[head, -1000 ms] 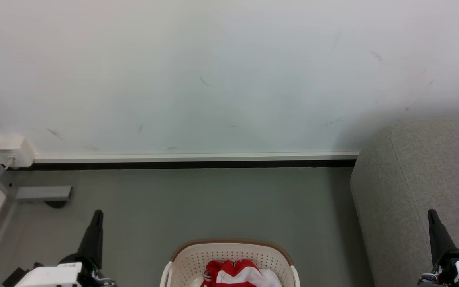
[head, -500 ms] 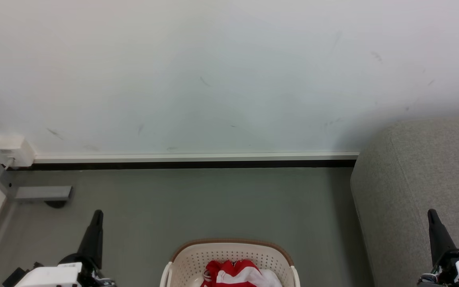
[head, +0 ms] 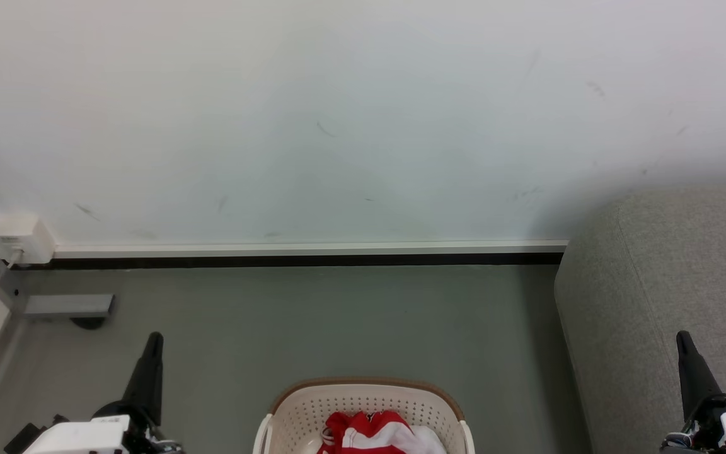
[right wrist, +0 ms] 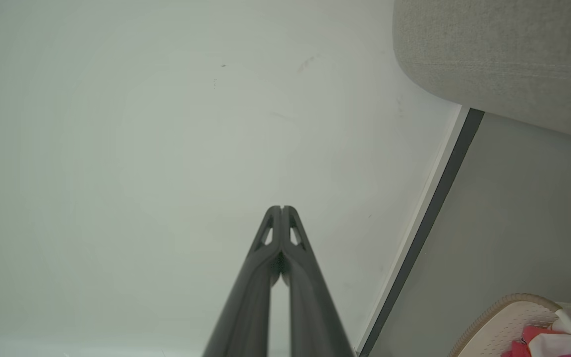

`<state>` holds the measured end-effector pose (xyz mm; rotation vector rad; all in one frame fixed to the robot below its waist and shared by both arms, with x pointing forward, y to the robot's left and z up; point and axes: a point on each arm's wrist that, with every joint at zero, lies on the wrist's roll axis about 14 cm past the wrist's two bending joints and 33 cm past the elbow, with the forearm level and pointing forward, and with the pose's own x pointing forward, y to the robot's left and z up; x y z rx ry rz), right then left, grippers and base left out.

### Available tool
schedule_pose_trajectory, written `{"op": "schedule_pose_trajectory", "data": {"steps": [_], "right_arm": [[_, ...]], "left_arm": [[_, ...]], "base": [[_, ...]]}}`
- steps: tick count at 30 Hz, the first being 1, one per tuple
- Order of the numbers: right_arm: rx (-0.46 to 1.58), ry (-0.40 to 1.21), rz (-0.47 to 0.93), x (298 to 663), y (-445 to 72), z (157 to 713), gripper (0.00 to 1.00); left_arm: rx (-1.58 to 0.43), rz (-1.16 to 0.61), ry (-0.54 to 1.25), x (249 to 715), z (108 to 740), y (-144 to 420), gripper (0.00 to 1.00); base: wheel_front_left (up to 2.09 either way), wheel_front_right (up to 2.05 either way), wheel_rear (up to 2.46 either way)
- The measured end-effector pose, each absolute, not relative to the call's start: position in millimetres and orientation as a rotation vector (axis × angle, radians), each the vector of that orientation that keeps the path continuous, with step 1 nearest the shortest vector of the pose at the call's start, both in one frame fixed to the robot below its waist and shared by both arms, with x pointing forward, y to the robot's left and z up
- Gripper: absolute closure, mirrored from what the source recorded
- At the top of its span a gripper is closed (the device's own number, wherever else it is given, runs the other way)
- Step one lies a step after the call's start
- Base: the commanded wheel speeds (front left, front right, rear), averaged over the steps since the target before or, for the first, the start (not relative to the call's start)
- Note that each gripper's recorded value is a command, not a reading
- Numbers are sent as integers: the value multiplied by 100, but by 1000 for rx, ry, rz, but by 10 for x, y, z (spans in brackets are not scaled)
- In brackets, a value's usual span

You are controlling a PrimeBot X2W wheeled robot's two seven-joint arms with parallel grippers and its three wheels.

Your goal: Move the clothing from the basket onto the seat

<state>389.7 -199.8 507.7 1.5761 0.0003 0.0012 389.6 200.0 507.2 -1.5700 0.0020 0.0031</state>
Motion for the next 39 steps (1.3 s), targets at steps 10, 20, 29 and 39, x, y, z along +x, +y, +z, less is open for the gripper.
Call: {"op": "schedule_pose_trajectory", "data": {"steps": [10, 20, 29, 39], "right_arm": [[1576, 0, 1, 3897, -1998, 5077, 100], [1576, 0, 1, 3897, -1998, 5077, 100], [1576, 0, 1, 3897, -1998, 5077, 100], [1576, 0, 1, 3897, -1999, 5077, 100]], "left_arm": [[-1570, 3, 2, 3896, 5073, 2001, 100], [-1570, 3, 2, 3896, 5073, 2000, 100], [-1570, 3, 2, 3896, 5072, 2001, 100], [-1570, 3, 2, 3896, 5073, 2000, 100]], "base": [[0, 0, 0], [0, 0, 0], [0, 0, 0], [0, 0, 0]]}}
